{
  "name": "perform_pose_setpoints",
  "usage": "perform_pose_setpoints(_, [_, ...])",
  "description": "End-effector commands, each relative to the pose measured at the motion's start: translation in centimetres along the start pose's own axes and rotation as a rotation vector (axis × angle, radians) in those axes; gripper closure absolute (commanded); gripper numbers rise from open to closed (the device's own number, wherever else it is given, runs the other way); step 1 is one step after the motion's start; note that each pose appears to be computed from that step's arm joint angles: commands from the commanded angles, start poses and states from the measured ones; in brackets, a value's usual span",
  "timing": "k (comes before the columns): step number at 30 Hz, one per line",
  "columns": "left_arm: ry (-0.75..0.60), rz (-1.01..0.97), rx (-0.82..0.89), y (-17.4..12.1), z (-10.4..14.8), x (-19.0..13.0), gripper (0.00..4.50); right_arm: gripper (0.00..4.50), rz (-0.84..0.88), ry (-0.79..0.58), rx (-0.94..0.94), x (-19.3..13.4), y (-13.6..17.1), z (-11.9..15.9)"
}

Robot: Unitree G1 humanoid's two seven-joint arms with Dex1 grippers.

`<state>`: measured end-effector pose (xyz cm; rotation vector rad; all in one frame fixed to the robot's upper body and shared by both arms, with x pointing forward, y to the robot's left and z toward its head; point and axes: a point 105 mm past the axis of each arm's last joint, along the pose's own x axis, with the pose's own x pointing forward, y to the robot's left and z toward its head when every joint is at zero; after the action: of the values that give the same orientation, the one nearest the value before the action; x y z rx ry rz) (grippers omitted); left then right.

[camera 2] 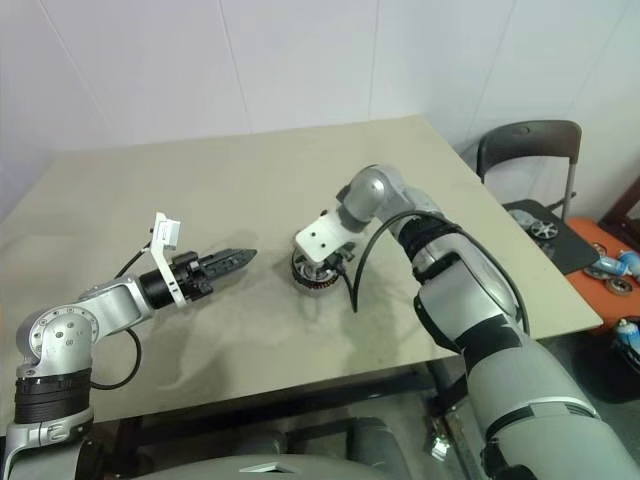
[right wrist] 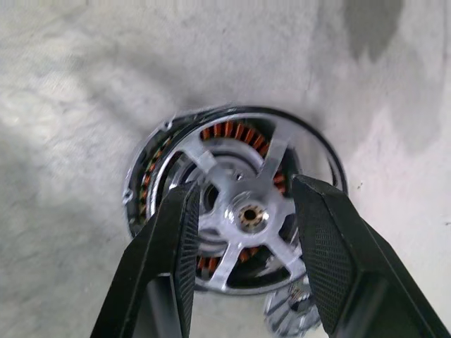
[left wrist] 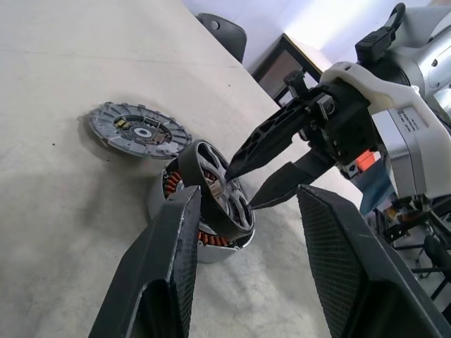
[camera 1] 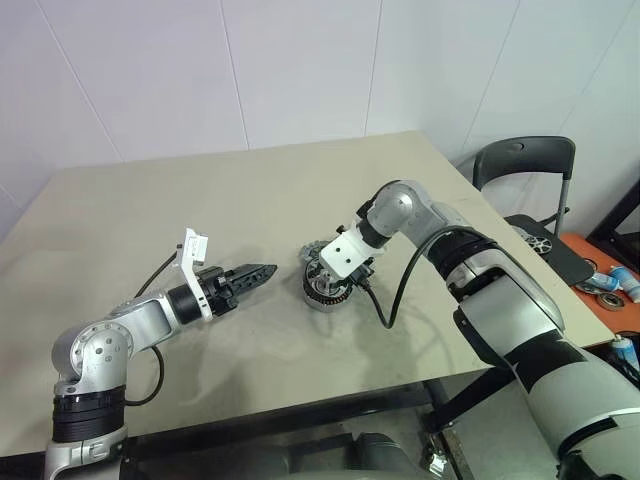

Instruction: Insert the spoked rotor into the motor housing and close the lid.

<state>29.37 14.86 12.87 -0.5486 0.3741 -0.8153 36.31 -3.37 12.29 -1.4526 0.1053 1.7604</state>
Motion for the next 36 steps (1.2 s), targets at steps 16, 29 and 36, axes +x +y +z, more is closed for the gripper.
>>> perform_pose_setpoints(16, [-0.029, -0.012, 0.032, -0.7, 0.3, 0.2, 2.18, 2.35, -0.052, 0.002, -0.042, 0.1, -0.6, 0.2])
perform_pose_setpoints(29, [-0.056, -0.007, 0.037, -0.7, 0.7, 0.1, 2.18, 2.35, -0.194, -0.247, 0.179, -2.8, -3.8, 3.0])
perform_pose_setpoints(36, [-0.088, 0.027, 0.031, -0.1, 1.0, 0.2, 2.18, 3.16, -0.343, -0.615, 0.67, -5.5, -2.5, 3.6])
